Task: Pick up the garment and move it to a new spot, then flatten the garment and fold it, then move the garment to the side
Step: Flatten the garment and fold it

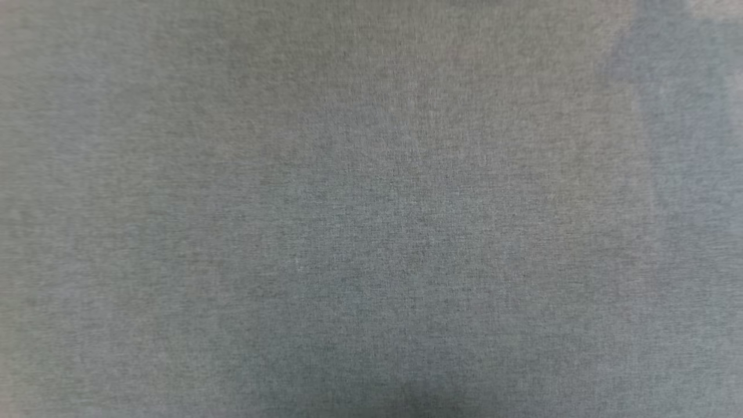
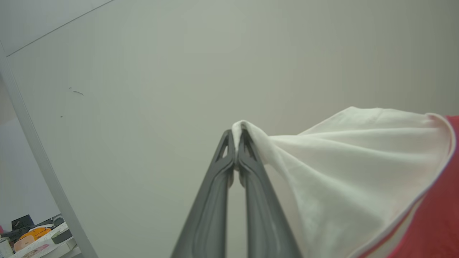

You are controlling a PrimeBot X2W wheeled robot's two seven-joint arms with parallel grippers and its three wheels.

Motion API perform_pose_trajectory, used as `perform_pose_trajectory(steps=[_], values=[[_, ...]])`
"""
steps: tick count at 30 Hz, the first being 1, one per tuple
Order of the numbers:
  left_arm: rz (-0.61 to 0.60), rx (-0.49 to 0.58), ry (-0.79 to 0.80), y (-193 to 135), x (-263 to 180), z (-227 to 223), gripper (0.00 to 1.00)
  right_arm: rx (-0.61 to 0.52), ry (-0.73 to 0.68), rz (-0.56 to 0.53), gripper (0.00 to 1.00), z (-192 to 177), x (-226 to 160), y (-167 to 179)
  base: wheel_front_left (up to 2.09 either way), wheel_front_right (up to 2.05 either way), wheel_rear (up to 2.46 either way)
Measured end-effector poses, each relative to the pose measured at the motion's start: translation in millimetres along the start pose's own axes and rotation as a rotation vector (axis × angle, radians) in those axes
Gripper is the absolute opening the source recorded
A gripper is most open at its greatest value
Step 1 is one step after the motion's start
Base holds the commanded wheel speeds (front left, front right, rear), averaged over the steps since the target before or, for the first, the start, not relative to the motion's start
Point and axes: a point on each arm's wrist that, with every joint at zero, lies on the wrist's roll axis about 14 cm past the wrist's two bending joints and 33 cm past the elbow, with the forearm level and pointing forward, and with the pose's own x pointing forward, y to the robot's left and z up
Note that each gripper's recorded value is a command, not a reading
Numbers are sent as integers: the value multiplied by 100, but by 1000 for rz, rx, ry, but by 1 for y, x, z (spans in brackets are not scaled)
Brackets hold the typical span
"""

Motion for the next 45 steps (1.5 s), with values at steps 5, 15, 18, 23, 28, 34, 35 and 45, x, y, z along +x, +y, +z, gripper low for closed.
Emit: perform_pose_trajectory(steps=[5,15,18,23,28,34,35,45], values=[[92,-27,55,22,15,-53,0,40,-36,-32,0,-20,43,7,0,0,0],[109,-91,111,-3,14,-146,0,83,-24,-81,0,-88,86,22,0,0,0],[88,-135,175,-22,-3,-178,0,87,-14,-56,0,-106,91,38,0,0,0],[52,-202,273,-53,-41,-219,0,93,22,8,0,-140,90,71,0,0,0],[40,-273,282,-75,-67,-219,0,102,43,38,0,-157,76,85,0,0,0],[18,-366,380,-113,-126,-223,0,120,82,111,0,-174,44,114,0,0,0],[14,-373,398,-117,-135,-223,0,120,94,125,0,-177,37,119,0,0,0],[21,-478,630,-155,-262,-200,0,123,277,247,0,-213,-59,157,0,0,0]])
